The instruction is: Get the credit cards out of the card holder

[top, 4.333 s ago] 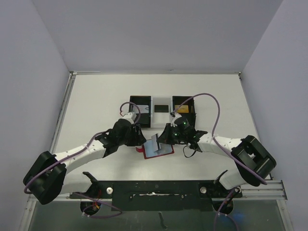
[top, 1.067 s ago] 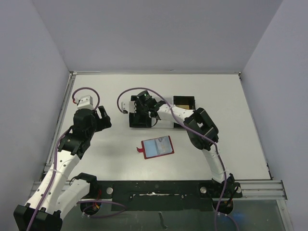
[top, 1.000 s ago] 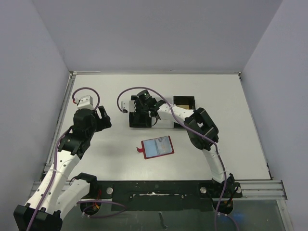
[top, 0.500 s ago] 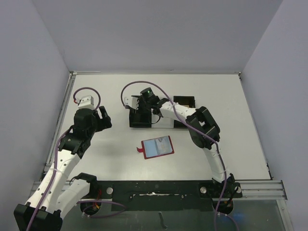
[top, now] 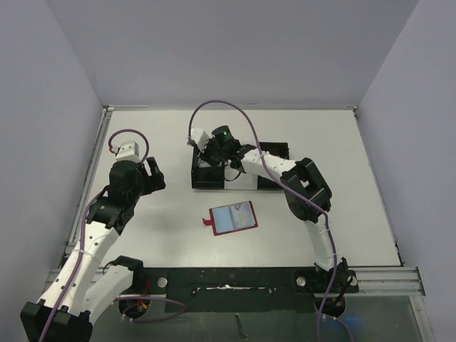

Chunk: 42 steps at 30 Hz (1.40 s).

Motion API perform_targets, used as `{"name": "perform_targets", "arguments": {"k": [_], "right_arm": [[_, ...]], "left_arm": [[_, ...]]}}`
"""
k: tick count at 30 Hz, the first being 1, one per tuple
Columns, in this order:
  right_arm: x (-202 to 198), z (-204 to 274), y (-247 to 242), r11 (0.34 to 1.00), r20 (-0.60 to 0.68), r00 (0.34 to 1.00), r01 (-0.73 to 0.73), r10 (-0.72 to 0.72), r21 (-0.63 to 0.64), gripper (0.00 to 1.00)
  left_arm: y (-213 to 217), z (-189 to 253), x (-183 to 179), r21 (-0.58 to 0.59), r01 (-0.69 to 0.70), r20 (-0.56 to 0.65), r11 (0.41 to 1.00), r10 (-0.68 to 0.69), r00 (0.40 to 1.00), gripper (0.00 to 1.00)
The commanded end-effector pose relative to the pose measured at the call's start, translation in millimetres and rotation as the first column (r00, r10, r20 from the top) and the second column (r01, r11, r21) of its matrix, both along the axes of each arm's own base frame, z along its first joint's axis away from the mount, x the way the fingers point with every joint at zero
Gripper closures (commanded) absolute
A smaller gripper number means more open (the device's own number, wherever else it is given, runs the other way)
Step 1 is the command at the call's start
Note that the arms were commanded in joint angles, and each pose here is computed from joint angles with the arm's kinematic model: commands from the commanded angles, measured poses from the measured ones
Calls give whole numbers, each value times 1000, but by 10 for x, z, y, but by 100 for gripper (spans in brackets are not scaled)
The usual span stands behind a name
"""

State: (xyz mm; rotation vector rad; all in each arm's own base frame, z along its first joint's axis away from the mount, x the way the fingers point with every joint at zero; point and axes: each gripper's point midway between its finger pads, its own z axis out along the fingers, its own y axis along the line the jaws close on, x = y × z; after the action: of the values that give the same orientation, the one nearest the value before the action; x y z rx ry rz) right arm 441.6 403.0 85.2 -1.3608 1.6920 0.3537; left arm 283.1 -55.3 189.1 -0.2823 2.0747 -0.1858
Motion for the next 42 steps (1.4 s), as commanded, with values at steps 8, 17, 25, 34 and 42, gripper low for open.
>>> {"name": "perform_targets", "arguments": {"k": [8,17,25,34,42], "right_arm": [[11,212,113,966,-45,972,234,-231,113,92],[-53,-65,163,958,-120,955,281,-272,64,94],[-13,-256,148,952,-132,946,303,-296,39,90],[99,-458,57,936,-108,931,351,-349,1,87],[57,-435,68,939,-117,933,344,-340,15,80]], "left_arm": [[25,231,60,-9,-10,83,1000,11,996,25],[28,227,62,-8,-12,83,1000,13,996,25],[40,234,60,-6,-18,85,1000,18,996,25],[49,243,56,-7,-22,91,1000,23,996,25],[45,237,58,-8,-20,88,1000,21,996,25]]}}
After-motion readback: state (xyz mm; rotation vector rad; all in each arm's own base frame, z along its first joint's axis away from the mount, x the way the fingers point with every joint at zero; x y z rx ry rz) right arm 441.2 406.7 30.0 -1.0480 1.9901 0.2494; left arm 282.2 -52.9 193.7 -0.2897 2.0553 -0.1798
